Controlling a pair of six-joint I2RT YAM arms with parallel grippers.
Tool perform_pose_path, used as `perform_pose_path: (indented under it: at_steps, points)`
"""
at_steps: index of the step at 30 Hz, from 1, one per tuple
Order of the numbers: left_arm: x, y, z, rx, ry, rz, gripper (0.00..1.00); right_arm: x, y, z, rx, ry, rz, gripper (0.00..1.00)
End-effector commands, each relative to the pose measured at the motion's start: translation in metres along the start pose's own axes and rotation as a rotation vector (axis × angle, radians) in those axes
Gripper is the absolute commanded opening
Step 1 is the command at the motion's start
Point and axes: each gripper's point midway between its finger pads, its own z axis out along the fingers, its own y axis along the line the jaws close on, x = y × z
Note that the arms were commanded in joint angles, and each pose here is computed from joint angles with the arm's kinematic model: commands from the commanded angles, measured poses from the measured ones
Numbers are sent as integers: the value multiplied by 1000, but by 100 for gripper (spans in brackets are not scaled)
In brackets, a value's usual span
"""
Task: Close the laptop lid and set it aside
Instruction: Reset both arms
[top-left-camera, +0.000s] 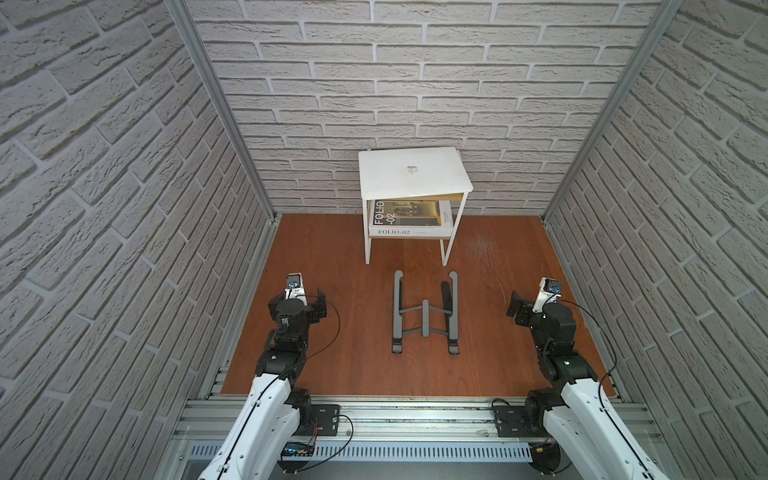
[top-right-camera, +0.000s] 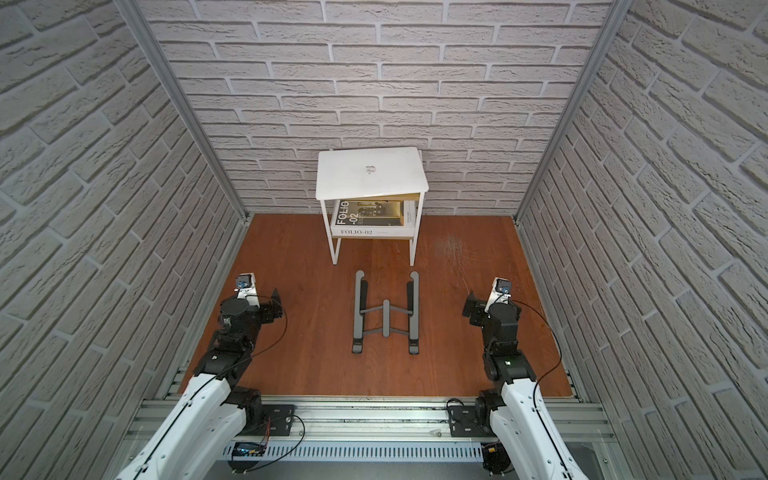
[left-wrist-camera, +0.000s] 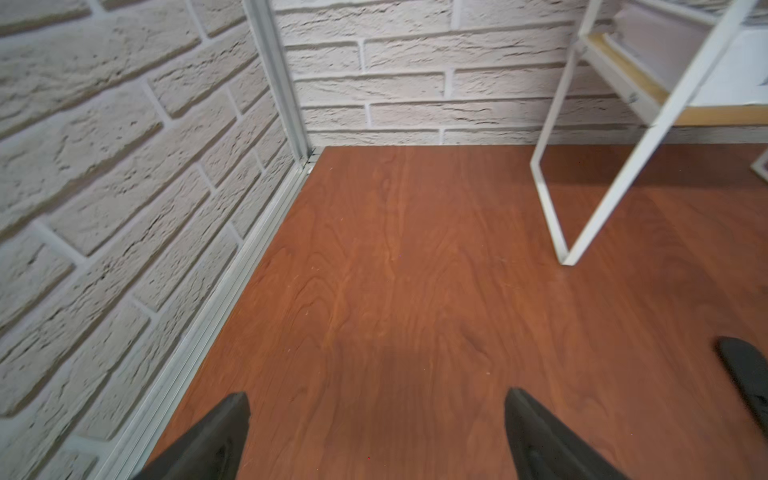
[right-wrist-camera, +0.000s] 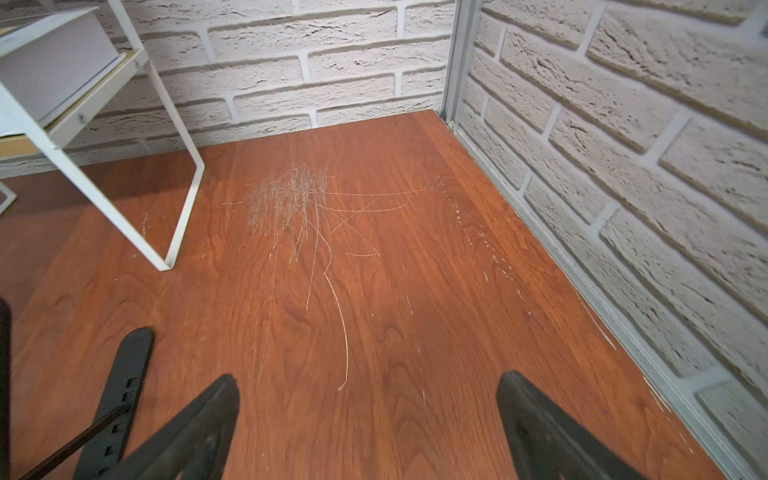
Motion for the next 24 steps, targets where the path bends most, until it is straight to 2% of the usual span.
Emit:
perform_pose_path:
  at_steps: [1,6,11,20,24]
  points:
    - [-12,13,6,-37,-98,-100,99,-9,-5,7,38,-89,10,100]
    - [12,19,25,-35,-44,-156,98,8,0,19,15,-83,6,99]
    - [18,13,46,3,13,-175,98,15,6,35,4,-56,-19,99]
    - [21,11,63,3,-6,-173,99,25,12,57,3,-31,-40,99]
    - [22,9,70,13,-15,-171,99,13,20,69,-20,-40,-57,99]
